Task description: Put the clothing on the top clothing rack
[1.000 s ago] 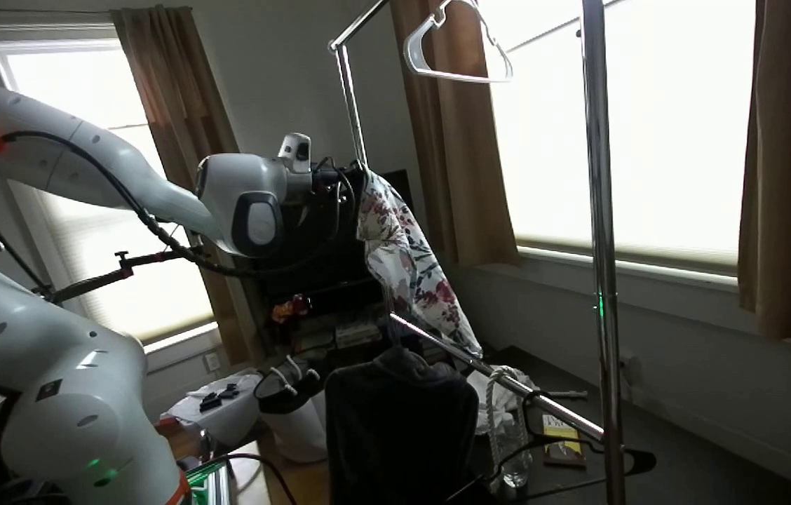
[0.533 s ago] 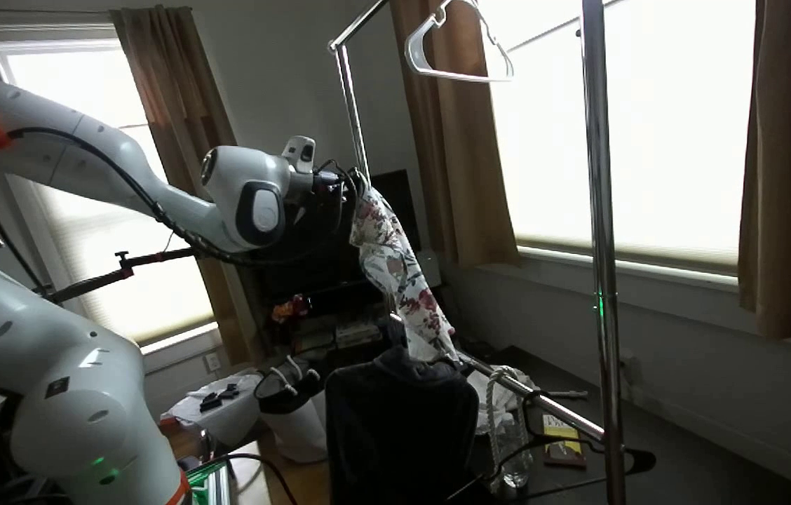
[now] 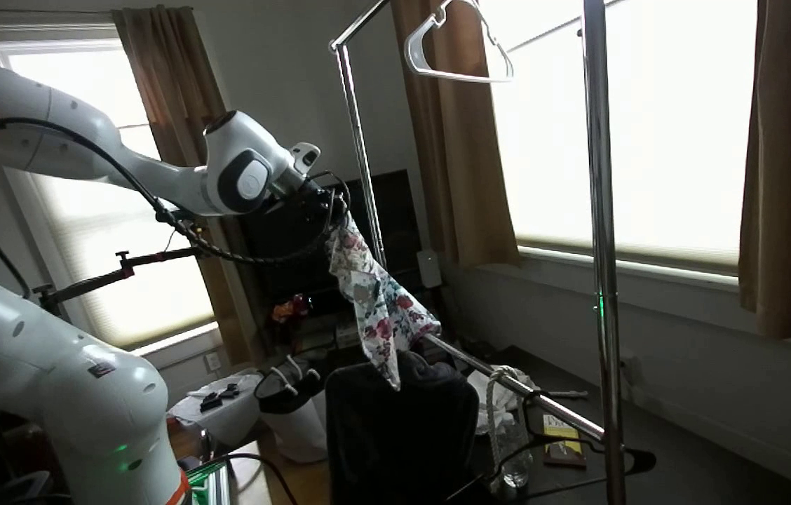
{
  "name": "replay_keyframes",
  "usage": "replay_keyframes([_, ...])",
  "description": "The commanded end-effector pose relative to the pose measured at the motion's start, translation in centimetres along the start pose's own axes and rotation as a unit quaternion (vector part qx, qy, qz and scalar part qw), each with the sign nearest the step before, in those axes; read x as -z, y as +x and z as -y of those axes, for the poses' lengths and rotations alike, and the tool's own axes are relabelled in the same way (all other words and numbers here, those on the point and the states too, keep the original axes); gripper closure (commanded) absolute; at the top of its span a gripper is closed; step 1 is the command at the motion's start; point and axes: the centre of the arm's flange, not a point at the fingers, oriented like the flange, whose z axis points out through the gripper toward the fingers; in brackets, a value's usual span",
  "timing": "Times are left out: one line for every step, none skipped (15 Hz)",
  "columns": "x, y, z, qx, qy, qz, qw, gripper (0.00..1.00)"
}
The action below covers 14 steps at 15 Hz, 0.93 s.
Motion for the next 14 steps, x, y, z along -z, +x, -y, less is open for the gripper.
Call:
replay_keyframes([2.7, 0.0, 0.4, -0.01, 0.101, 0.021, 0.9947, 0.99])
replay_keyframes([3.0, -0.1, 0.6, -0.017, 0.129, 0.035, 0.991, 0.99])
replay_keyframes([3.4, -0.3, 0.8, -0.024, 0.155, 0.048, 0.9864, 0.99])
replay_keyframes([3.6, -0.4, 0.9, -0.031, 0.178, 0.069, 0.9811, 0.99])
replay_keyframes([3.8, -0.6, 0.8, -0.039, 0.186, 0.107, 0.976, 0.99])
replay_keyframes([4.0, -0.8, 0.7, -0.04, 0.194, 0.138, 0.9705, 0.99])
replay_keyframes([2.8, -0.8, 1.2, -0.029, 0.175, 0.101, 0.979, 0.98])
replay_keyframes([3.1, -1.0, 1.0, -0.031, 0.184, 0.119, 0.9753, 0.98])
replay_keyframes([3.2, -1.0, 0.9, -0.032, 0.186, 0.125, 0.9739, 0.98])
replay_keyframes([3.2, -1.1, 0.8, -0.033, 0.187, 0.127, 0.9736, 0.98])
replay_keyframes([3.2, -1.1, 0.8, -0.033, 0.187, 0.128, 0.9735, 0.99])
replay_keyframes([2.4, 0.1, 1.0, -0.002, 0.204, 0.143, 0.9683, 0.99])
replay_keyframes([2.5, 2.3, 1.7, 0.04, 0.217, 0.155, 0.9629, 0.99])
replay_keyframes([3.0, 3.9, 2.5, 0.062, 0.224, 0.162, 0.959, 0.99])
